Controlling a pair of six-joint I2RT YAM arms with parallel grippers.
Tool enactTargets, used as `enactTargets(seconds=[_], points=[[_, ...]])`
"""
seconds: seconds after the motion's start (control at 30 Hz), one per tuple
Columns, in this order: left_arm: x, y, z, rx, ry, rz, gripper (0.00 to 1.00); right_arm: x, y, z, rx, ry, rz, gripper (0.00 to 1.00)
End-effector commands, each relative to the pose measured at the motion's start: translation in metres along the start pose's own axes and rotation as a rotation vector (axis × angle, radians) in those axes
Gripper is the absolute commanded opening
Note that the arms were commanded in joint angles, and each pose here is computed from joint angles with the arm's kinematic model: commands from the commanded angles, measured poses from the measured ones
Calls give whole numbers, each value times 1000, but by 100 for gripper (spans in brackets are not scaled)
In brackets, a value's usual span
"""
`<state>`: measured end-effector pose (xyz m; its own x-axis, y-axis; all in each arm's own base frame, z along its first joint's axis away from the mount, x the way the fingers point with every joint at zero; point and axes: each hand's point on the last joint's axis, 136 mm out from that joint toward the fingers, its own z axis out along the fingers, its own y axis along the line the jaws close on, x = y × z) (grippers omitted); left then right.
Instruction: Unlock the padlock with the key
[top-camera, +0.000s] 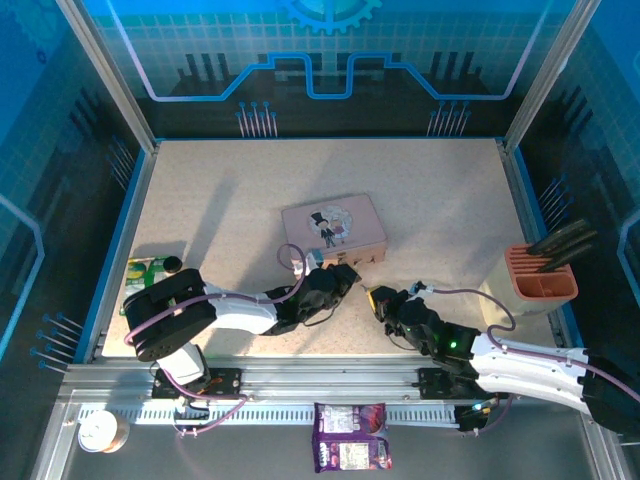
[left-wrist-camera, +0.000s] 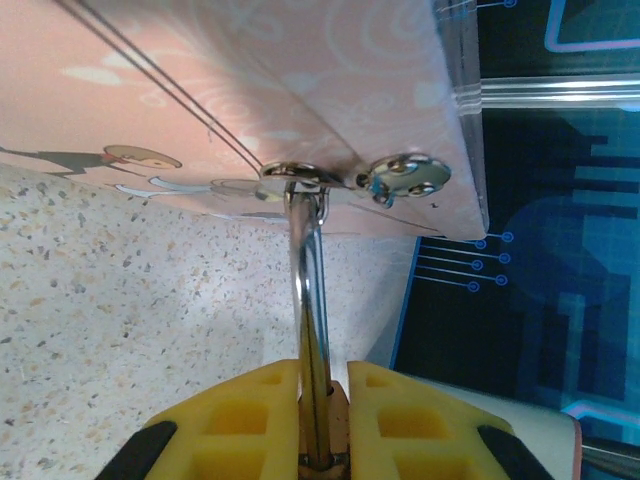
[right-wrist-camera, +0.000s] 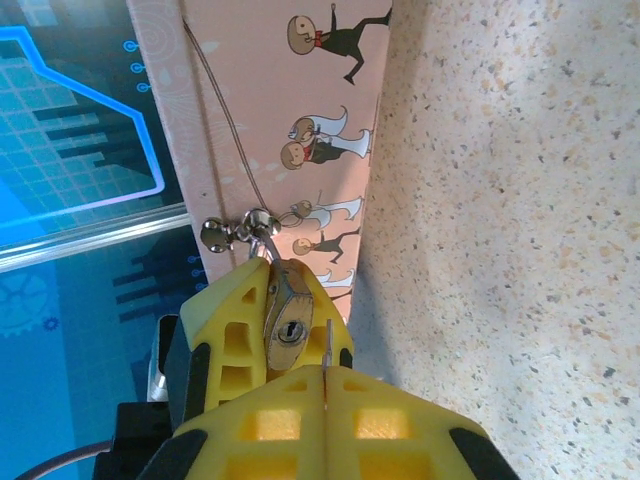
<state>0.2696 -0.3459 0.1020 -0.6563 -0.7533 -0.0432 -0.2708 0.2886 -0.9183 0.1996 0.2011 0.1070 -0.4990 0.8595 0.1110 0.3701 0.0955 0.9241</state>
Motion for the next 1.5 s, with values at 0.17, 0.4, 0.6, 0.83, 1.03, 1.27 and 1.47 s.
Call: enactTargets(seconds=[0.17, 0.4, 0.6, 0.83, 1.03, 1.27, 1.47], points=[[12, -62, -4, 183, 23, -59, 0, -3, 22, -2, -87, -46, 26, 0], [16, -63, -4, 187, 28, -64, 0, -2, 24, -1, -98, -49, 30, 0], [16, -60, -3, 178, 23, -67, 0, -1, 27, 0, -118, -43, 32, 0], [12, -61, -5, 178, 4, -72, 0, 0, 22, -3, -98, -36, 19, 0], [10, -69, -8, 195, -1, -72, 0, 1, 17, -2, -94, -33, 24, 0], [11, -77, -13, 220, 6, -58, 0, -2, 14, -2, -91, -44, 36, 0], [14, -82, -14, 238, 22, -53, 0, -5, 9, -2, -70, -48, 38, 0]])
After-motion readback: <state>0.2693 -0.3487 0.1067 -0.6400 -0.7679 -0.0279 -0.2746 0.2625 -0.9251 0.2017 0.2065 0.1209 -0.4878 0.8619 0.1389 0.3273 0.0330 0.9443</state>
